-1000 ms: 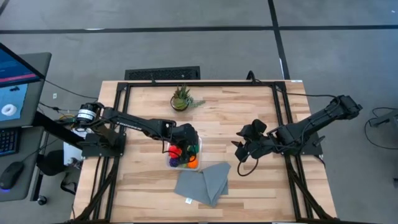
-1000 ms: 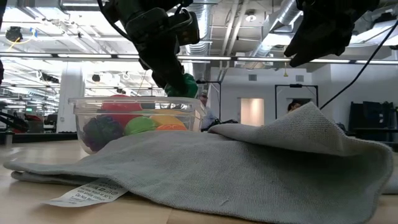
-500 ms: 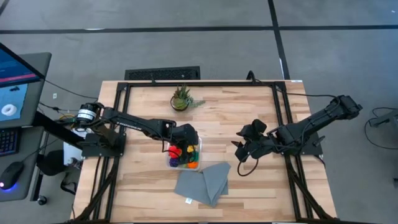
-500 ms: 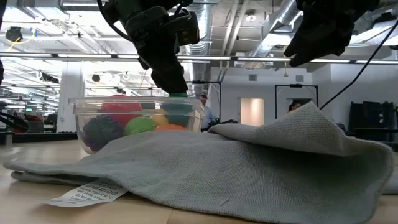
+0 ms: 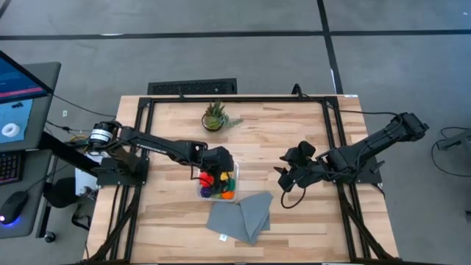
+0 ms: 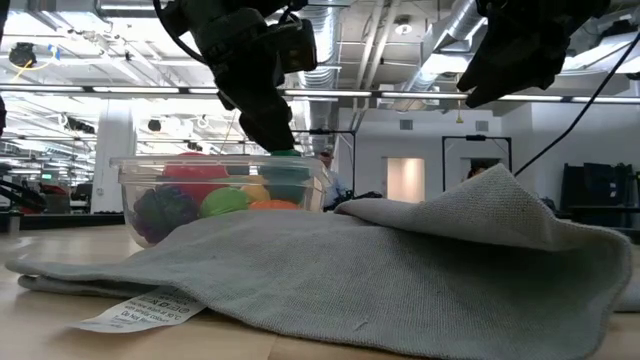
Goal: Pick and placing Produce into tupperware
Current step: Put the green bell pepper into the transparent container, then return to Home Position
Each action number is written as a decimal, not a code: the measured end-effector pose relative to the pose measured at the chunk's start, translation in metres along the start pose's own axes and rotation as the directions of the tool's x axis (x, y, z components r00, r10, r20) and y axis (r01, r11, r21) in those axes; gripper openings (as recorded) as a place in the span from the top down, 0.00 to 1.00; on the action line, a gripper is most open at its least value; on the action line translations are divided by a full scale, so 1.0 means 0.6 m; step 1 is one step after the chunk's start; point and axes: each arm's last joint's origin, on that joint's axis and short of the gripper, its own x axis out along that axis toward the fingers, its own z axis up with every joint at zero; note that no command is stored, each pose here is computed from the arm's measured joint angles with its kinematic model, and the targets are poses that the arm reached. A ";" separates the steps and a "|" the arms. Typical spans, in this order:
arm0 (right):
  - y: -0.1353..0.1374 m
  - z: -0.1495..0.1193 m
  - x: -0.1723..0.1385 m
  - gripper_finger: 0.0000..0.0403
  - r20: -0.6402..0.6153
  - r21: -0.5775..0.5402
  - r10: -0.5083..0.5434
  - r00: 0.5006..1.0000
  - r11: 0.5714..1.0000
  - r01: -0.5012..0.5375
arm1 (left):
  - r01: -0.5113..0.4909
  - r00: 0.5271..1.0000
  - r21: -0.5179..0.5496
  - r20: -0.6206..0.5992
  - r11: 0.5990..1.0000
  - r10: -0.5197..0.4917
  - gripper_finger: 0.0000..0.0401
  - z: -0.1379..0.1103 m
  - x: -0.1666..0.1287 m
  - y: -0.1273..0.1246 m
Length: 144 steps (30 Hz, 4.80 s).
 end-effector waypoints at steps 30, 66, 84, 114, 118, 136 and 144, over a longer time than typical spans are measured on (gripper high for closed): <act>0.000 0.000 0.000 0.39 -0.007 -0.093 0.007 1.000 0.996 -0.008 | -0.242 0.909 -0.130 0.315 0.961 0.272 0.23 -0.020 -0.278 -0.008; -0.077 0.090 -0.065 0.39 0.381 -0.295 0.555 0.739 0.831 -0.472 | -0.299 0.688 0.020 0.697 0.954 0.201 0.23 -0.109 -0.486 -0.021; -0.128 0.092 -0.068 0.39 0.456 -0.357 0.669 0.587 0.742 -0.568 | -0.259 0.363 -0.048 0.921 0.965 0.143 0.23 -0.288 -0.448 0.013; -0.166 0.011 -0.014 0.39 0.644 -0.404 0.702 0.303 0.649 -0.645 | -0.318 0.083 0.002 0.996 0.948 0.026 0.23 -0.314 -0.337 0.022; -0.166 0.012 -0.016 0.39 0.652 -0.415 0.701 0.289 0.649 -0.638 | -0.313 0.047 -0.004 0.999 0.950 0.019 0.23 -0.318 -0.322 0.023; -0.158 -0.009 -0.014 0.39 0.687 -0.399 0.668 0.286 0.676 -0.619 | -0.292 -0.041 0.002 0.999 0.956 -0.014 0.23 -0.334 -0.287 0.027; -0.169 -0.053 -0.010 0.39 0.752 -0.386 0.621 0.220 0.686 -0.617 | -0.313 -0.039 -0.011 0.999 0.950 -0.001 0.23 -0.335 -0.285 0.028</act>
